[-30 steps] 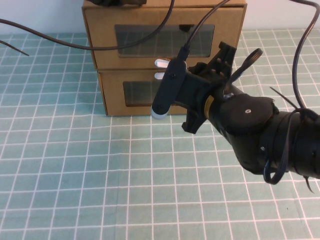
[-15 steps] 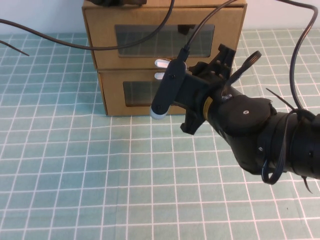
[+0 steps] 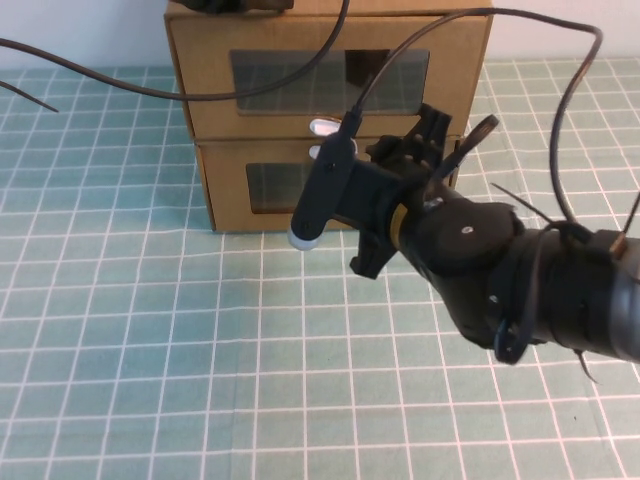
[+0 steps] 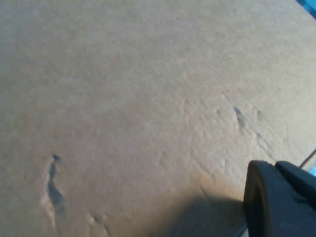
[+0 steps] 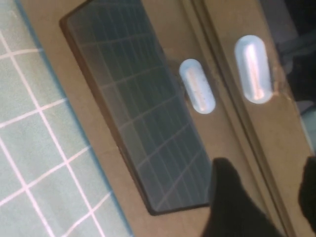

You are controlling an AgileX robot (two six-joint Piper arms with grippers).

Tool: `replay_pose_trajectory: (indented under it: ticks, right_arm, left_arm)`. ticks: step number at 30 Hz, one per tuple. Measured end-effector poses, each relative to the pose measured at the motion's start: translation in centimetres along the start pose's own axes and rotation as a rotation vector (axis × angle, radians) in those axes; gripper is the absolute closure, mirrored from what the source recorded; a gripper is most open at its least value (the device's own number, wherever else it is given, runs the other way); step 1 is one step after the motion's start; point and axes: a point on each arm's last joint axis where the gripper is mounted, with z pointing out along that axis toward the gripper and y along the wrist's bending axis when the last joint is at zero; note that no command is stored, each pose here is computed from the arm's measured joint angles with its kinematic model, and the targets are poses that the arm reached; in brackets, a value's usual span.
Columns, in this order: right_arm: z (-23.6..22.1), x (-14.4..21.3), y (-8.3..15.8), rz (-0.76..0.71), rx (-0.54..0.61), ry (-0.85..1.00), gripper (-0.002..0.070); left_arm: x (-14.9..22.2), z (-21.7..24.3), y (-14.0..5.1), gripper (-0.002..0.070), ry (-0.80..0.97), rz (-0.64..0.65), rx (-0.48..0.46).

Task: Open the shoe box
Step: 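Pull the top drawer of the cardboard box fully open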

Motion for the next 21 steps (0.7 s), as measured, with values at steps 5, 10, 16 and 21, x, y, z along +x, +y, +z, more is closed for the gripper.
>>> replay_pose_trajectory:
  ticks: [5, 10, 16, 21]
  right_arm:
    - [0.9, -0.7, -0.1, 0.007, 0.015, -0.005, 0.0326]
    - [1.6, -2.1, -1.0, -0.006, 0.049, -0.030, 0.0310]
    - [2.9, -3.0, -0.8, -0.050, 0.053, -0.041, 0.0310]
    - [3.9, -2.9, -0.1, -0.075, 0.043, -0.032, 0.0311]
  left_arm:
    - [0.0, 0.0, 0.0, 0.0680, 0.000, -0.002, 0.000]
    - [0.0, 0.0, 0.0, 0.0680, -0.001, -0.003, 0.002]
    - [0.0, 0.0, 0.0, 0.0680, -0.001, -0.003, 0.002]
    - [0.0, 0.0, 0.0, 0.0680, -0.002, -0.004, 0.003]
